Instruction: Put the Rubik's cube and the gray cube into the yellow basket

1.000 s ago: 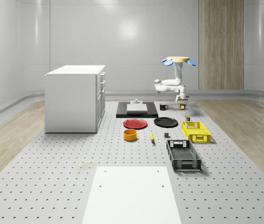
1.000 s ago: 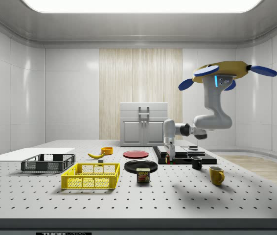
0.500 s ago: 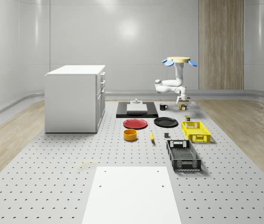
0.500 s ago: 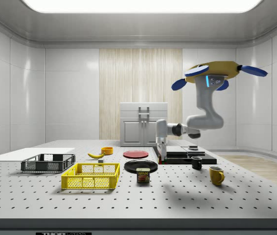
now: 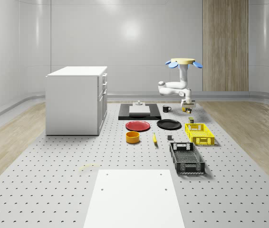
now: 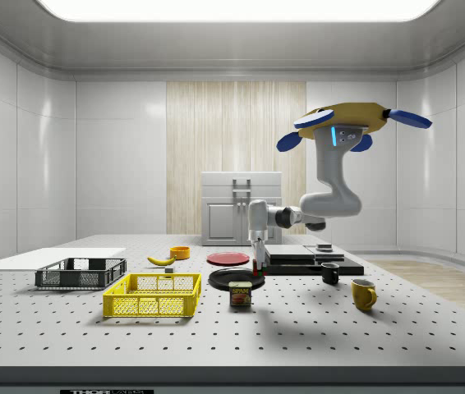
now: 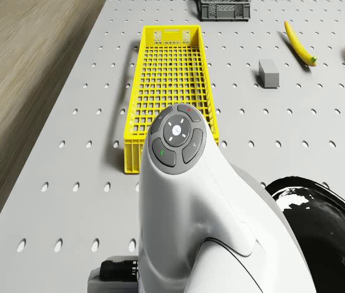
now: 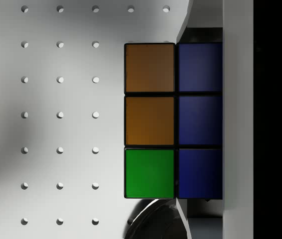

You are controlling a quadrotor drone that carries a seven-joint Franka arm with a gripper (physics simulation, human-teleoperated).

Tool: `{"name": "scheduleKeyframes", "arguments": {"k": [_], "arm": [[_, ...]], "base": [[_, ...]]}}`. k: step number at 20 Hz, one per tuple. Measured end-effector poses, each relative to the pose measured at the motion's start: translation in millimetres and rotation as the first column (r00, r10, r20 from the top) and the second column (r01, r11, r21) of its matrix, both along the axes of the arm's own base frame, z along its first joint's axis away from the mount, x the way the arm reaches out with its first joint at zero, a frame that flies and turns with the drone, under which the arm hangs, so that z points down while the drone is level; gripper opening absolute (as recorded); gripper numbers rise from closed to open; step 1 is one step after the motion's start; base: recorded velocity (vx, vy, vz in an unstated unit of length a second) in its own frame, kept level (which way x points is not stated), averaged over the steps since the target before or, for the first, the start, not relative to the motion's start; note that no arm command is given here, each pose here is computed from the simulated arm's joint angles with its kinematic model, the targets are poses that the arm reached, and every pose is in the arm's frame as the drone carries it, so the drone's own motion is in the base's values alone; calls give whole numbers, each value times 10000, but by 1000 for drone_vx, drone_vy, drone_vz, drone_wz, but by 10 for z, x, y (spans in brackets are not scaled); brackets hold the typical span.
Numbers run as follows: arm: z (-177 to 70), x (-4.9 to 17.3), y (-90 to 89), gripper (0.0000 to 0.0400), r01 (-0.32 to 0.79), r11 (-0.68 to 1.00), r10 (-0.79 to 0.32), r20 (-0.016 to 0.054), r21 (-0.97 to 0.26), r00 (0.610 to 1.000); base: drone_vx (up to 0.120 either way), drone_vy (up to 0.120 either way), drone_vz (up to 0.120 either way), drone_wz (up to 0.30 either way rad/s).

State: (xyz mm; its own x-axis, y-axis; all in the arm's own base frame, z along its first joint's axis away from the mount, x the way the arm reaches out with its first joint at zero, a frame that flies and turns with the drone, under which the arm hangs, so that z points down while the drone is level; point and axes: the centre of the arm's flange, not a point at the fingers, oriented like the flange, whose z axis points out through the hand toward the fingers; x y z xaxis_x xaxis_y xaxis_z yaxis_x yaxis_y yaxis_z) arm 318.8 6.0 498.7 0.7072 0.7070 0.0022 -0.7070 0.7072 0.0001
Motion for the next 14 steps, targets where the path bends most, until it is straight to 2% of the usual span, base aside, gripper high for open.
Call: {"name": "scheduleKeyframes", "arguments": {"k": [14], "arm": [[0, 0, 0, 325, -1, 10000, 1, 0, 0, 10000]], "base": [[120, 0, 0, 0]]}}
